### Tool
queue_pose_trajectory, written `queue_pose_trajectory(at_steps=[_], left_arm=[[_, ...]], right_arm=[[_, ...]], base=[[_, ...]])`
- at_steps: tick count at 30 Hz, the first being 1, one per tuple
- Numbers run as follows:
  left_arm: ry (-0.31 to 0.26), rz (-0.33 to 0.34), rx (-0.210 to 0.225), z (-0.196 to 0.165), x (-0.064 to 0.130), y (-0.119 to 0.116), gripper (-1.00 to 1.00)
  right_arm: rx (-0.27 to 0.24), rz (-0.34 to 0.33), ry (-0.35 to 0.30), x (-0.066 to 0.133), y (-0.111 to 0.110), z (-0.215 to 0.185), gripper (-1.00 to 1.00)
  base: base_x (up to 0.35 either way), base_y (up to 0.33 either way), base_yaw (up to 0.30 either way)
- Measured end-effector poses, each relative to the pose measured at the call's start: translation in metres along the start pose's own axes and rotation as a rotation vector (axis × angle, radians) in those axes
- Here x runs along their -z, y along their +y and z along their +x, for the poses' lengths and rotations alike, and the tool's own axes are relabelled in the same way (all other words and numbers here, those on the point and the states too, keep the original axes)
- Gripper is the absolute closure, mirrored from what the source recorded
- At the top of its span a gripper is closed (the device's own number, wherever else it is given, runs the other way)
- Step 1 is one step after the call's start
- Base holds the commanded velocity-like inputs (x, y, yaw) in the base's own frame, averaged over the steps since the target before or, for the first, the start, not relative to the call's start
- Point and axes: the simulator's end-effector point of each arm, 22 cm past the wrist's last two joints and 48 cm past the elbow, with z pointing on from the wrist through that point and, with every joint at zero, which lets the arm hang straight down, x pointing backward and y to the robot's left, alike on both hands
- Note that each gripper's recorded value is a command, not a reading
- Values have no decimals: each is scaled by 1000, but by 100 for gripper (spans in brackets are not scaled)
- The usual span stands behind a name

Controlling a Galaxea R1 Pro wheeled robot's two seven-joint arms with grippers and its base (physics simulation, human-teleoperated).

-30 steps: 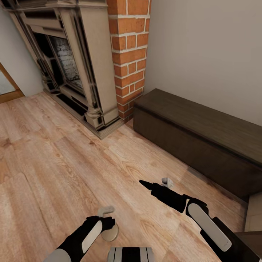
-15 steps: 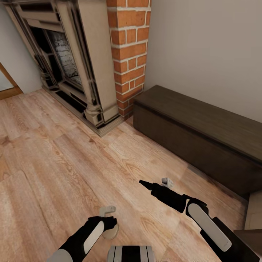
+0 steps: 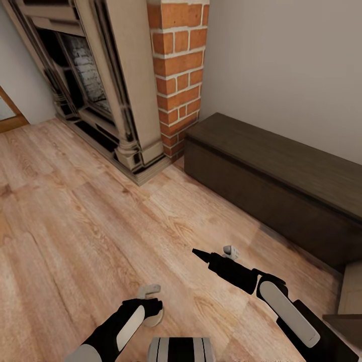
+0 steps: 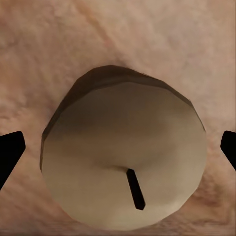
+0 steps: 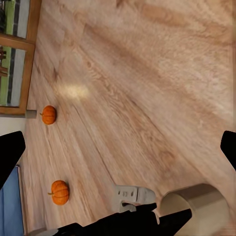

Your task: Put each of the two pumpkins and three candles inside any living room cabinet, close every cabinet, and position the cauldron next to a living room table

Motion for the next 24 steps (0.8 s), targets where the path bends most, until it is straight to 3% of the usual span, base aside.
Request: queue_pose_trajectory(at_steps=[24], left_arm=[[17,5,7,7,-8,-1,-100]], right_arm=[[-20,12,15,-5,-12,7,-100]], base=[[0,0,0]])
